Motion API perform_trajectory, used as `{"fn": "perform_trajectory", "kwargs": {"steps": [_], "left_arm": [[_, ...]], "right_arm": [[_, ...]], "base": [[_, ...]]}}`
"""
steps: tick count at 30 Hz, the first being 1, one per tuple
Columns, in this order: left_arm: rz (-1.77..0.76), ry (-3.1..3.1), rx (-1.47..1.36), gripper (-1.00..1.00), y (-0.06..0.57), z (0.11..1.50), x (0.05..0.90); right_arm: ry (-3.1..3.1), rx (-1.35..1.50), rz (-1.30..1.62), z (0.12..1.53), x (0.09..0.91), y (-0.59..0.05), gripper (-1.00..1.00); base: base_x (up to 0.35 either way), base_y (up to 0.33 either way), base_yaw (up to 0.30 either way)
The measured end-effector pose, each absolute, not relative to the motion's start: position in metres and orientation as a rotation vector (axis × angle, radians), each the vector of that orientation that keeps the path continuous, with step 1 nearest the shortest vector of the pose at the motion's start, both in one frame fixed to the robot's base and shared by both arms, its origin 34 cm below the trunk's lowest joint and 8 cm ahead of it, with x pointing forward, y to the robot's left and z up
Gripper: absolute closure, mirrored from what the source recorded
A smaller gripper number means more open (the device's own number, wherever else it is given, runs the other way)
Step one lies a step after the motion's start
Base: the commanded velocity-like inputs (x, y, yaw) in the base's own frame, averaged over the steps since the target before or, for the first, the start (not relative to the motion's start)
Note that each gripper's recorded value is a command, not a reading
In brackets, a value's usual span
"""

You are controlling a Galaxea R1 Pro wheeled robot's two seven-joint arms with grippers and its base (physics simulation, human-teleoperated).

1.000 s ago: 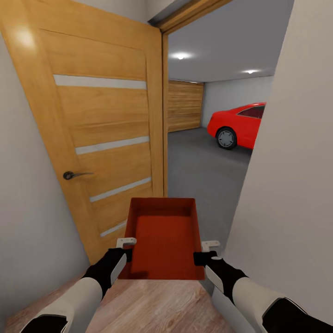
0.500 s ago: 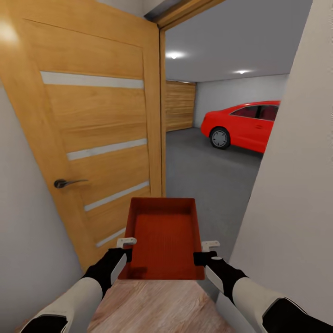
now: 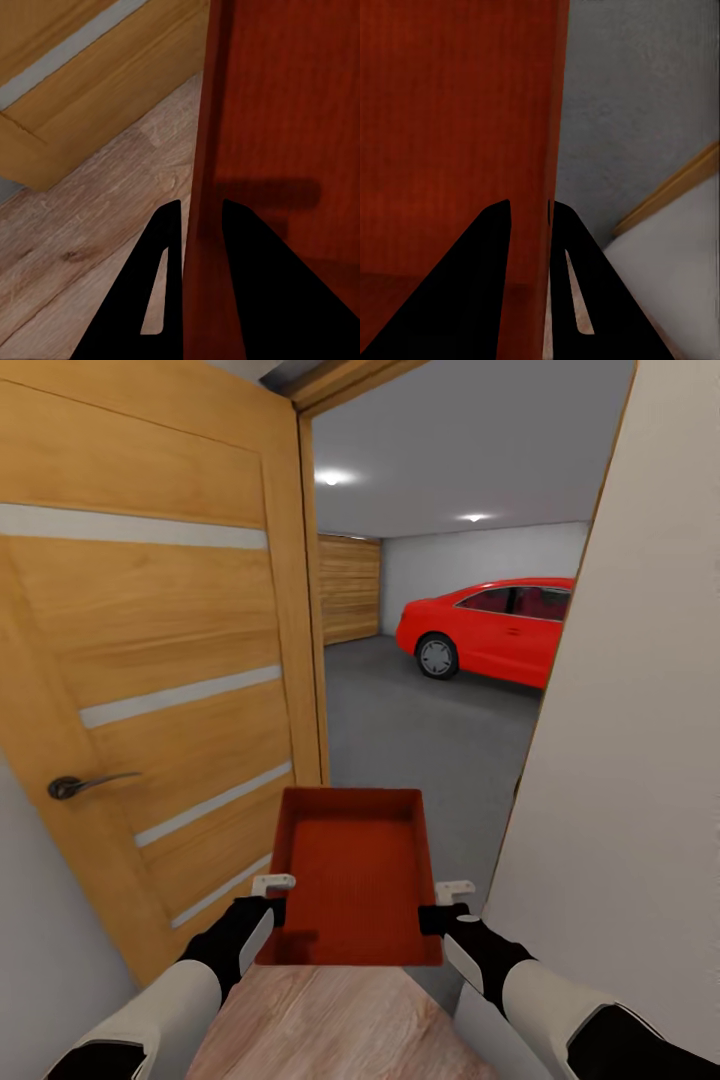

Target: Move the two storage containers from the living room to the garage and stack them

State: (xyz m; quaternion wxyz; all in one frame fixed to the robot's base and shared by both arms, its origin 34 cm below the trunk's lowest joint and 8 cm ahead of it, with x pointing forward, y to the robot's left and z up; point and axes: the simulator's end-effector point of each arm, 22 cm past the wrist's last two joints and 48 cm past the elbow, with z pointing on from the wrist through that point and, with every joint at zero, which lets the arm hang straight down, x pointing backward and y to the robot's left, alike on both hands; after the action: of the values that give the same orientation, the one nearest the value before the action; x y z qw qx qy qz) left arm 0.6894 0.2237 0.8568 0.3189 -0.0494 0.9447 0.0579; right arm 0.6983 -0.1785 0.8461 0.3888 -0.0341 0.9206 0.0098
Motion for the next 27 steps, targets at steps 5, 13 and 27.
{"fn": "perform_trajectory", "kwargs": {"steps": [5, 13, 27], "left_arm": [[0.152, 2.480, -0.129, 1.00, 0.2236, 0.8583, 0.6907], [0.153, 2.487, -0.129, 1.00, 0.2239, 0.8559, 0.6887], [0.154, 2.495, -0.129, 1.00, 0.2242, 0.8532, 0.6865]], "right_arm": [[2.338, -0.087, 0.026, 0.8474, 0.6995, -0.1787, 1.00], [2.344, -0.087, 0.025, 0.8452, 0.6975, -0.1784, 1.00], [2.352, -0.087, 0.025, 0.8425, 0.6951, -0.1781, 1.00]], "base": [[0.106, 0.087, -0.250], [0.101, 0.077, -0.185], [0.018, 0.014, -0.008]]}}
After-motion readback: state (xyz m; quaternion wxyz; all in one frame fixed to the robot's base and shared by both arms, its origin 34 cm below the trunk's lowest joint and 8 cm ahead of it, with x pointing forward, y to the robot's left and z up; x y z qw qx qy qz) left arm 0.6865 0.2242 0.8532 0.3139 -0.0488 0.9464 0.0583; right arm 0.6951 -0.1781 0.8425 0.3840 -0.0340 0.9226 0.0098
